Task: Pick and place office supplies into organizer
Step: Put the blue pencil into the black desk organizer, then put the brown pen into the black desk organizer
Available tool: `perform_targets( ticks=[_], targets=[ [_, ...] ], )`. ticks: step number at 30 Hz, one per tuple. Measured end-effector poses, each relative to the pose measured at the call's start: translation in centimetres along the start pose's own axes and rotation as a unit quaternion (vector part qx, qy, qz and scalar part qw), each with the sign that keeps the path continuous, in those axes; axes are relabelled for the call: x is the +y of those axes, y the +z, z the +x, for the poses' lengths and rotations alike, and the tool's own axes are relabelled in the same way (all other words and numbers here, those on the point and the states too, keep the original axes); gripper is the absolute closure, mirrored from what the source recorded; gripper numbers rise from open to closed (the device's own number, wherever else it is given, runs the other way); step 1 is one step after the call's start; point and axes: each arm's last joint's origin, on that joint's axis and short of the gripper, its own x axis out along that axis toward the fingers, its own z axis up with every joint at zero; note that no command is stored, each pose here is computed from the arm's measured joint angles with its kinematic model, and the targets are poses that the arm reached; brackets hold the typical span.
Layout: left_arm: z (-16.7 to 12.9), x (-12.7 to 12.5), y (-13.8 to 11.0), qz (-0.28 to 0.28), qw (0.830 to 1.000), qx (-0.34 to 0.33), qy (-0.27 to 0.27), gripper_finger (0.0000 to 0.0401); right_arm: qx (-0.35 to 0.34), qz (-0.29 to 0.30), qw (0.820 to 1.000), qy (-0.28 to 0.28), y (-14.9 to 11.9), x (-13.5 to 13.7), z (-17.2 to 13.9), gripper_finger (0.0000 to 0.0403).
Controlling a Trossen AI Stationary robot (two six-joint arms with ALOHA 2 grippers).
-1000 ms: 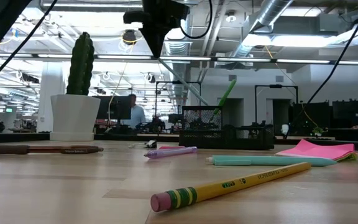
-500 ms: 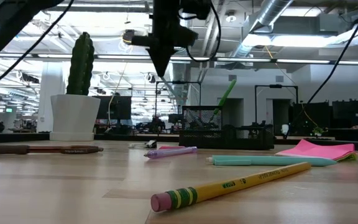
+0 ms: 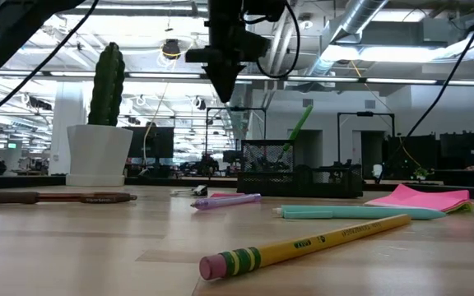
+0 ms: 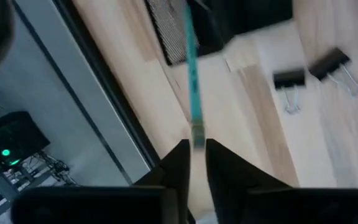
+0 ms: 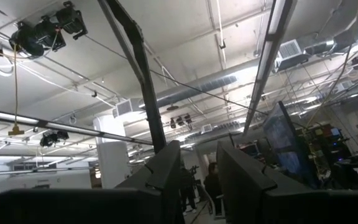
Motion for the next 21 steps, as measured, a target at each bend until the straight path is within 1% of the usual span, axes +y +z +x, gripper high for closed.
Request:
perform_targets(
  ticks=[5, 8, 12, 14, 15, 17, 19, 21],
  targets=[
    [0.0, 0.3, 0.5, -0.022, 0.999, -0.022, 0.015, 0.0297, 0.0, 0.0, 1.0, 0.0, 0.0, 0.0, 0.0, 0.0305],
    [-0.1, 0.2, 0.6, -0.034, 0.999, -0.023, 0.017, 0.0269, 0.0, 0.0, 1.0, 0.0, 0.0, 0.0, 0.0, 0.0305],
    [-1.1, -0.7, 0.4, -0.033, 0.999, 0.006, 0.017, 0.0247, 0.0, 0.0, 1.0, 0.001, 0.0, 0.0, 0.0, 0.0305],
    [-2.0, -1.3, 0.2, -0.05, 0.999, 0.017, 0.007, 0.0244, 0.0, 0.0, 1.0, 0.0, 0.0, 0.0, 0.0, 0.0305],
    [-2.4, -1.6, 0.1, -0.065, 0.998, 0.014, -0.006, 0.0244, 0.0, 0.0, 1.0, 0.0, 0.0, 0.0, 0.0, 0.0305],
    [-3.4, -1.9, 0.4, -0.12, 0.992, -0.022, -0.041, 0.0246, 0.0, 0.0, 1.0, 0.0, 0.0, 0.0, 0.0, 0.0305],
    [-4.7, -2.3, 0.3, -0.165, 0.978, -0.067, -0.105, 0.025, 0.0, 0.0, 1.0, 0.0, 0.0, 0.0, 0.0, 0.0305],
    [-6.3, -2.7, -0.2, -0.184, 0.962, -0.107, -0.17, 0.0255, 0.0, 0.001, 1.0, 0.0, 0.0, 0.0, 0.0, 0.0305]
  ],
)
